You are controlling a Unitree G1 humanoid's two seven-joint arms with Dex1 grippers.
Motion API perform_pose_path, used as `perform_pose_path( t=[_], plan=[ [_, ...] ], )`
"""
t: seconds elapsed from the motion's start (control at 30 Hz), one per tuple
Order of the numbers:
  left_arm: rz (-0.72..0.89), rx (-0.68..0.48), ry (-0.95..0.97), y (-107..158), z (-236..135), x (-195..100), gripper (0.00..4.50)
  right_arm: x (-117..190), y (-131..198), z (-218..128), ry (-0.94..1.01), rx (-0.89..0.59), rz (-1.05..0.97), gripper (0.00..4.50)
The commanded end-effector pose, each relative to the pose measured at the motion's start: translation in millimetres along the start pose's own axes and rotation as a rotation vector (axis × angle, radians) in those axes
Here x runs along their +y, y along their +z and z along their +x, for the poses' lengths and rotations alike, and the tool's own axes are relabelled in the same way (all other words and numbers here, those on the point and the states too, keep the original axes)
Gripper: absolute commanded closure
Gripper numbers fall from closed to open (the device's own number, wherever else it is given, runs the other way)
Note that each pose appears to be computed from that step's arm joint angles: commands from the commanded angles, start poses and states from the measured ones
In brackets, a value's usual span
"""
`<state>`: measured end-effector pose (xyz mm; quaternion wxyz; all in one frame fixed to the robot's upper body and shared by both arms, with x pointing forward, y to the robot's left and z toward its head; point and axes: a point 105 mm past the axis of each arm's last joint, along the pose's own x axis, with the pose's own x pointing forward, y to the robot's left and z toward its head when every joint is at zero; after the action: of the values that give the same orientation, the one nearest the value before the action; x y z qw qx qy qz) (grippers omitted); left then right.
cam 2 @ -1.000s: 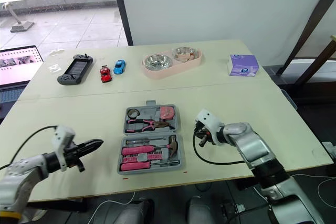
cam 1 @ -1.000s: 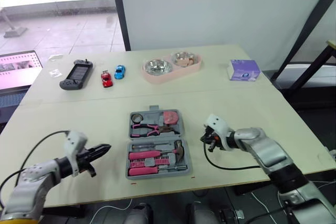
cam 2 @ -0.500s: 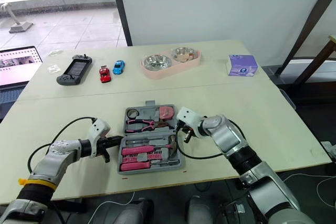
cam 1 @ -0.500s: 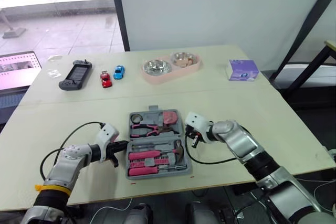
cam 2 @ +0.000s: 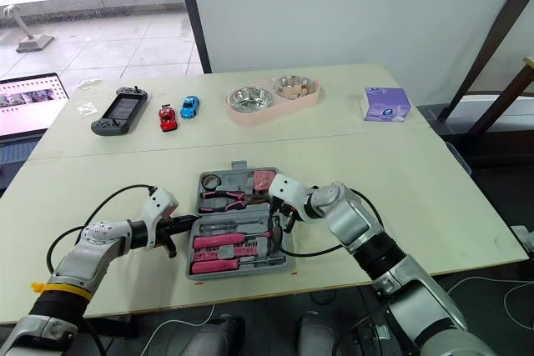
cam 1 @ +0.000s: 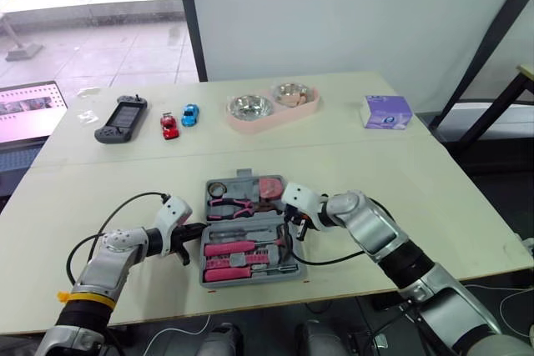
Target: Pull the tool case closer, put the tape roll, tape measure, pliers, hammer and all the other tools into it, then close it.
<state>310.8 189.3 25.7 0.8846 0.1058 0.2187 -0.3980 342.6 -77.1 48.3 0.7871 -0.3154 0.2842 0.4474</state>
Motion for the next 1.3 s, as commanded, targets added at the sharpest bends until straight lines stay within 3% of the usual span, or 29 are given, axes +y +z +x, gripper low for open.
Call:
perform_pose_path(
  t=[0.03,0.57,1.3],
  plan=[
    [-0.012,0.018,-0.081,-7.0,8.8,-23.8,4.47,20.2,25.9,5.2,0.069,-0.062,-0.075,4.50],
    [-0.044,0.046,-0.080,-25.7,-3.3,-38.5,4.47,45.9,6.4,-3.7,0.124,-0.012,-0.030,4.50],
    [-0.054,0.053,-0.103,-32.2,-1.3,-42.4,4.47,49.1,-0.3,-4.4,0.113,0.015,-0.005,4.50]
  ],
)
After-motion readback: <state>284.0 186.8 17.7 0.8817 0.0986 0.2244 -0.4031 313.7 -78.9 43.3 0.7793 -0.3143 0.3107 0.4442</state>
